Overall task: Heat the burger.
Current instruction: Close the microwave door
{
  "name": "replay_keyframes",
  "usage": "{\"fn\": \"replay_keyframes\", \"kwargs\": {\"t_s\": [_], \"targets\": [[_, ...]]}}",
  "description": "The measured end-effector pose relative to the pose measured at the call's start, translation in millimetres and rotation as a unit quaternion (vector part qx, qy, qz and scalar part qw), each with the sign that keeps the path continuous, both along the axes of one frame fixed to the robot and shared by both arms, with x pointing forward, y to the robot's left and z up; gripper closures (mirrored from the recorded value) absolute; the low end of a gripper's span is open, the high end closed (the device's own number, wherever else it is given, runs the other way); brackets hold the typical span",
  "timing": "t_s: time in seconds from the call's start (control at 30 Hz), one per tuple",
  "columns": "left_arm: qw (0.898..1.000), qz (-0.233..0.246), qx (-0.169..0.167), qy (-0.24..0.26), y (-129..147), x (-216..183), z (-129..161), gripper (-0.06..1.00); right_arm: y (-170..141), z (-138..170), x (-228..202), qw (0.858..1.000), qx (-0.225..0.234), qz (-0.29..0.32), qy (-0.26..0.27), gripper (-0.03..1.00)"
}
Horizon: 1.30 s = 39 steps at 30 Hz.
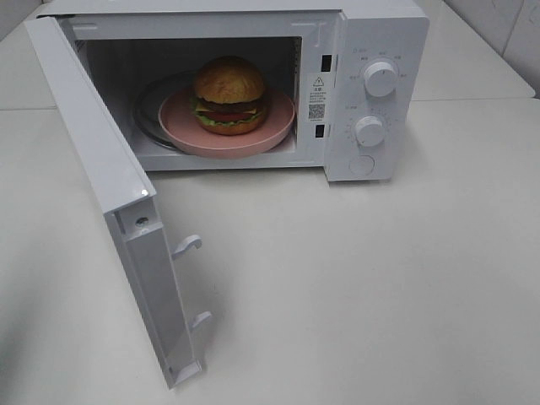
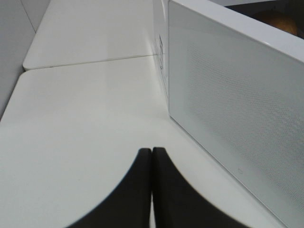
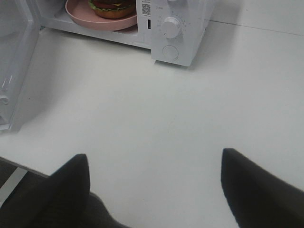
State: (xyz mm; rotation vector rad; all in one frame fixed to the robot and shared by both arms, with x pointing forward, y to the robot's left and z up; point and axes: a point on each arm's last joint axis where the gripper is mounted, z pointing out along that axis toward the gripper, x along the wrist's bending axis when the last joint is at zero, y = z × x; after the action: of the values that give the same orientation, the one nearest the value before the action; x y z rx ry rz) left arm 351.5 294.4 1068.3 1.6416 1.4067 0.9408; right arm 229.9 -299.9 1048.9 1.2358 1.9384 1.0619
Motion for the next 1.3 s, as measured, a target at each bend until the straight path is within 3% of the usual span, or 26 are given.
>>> {"fn": "replay_keyframes", "kwargs": {"t_s": [0.2, 0.53, 0.83, 1.3], "targets": [[0.998, -0.025, -0.008, 0.049, -3.7, 41.4, -20.2, 0.94, 0.0, 0.2, 0.1, 1.000, 0.000, 0.000, -0.001, 0.24], [0.994, -0.063, -0.016, 0.091, -15.0, 77.3, -48.2, 0.94, 0.0, 0.2, 0.1, 1.000, 0.000, 0.000, -0.001, 0.25], [0.988, -0.117, 0.024, 0.103, -43.9, 105.2, -64.7, 0.94, 0.0, 0.2, 0.1, 1.000, 0.000, 0.000, -0.001, 0.25], [0.984, -0.126, 0.035, 0.122, -62.8, 151.5, -74.6, 0.94, 0.0, 0.2, 0.1, 1.000, 0.001, 0.000, -0.001, 0.25]]}}
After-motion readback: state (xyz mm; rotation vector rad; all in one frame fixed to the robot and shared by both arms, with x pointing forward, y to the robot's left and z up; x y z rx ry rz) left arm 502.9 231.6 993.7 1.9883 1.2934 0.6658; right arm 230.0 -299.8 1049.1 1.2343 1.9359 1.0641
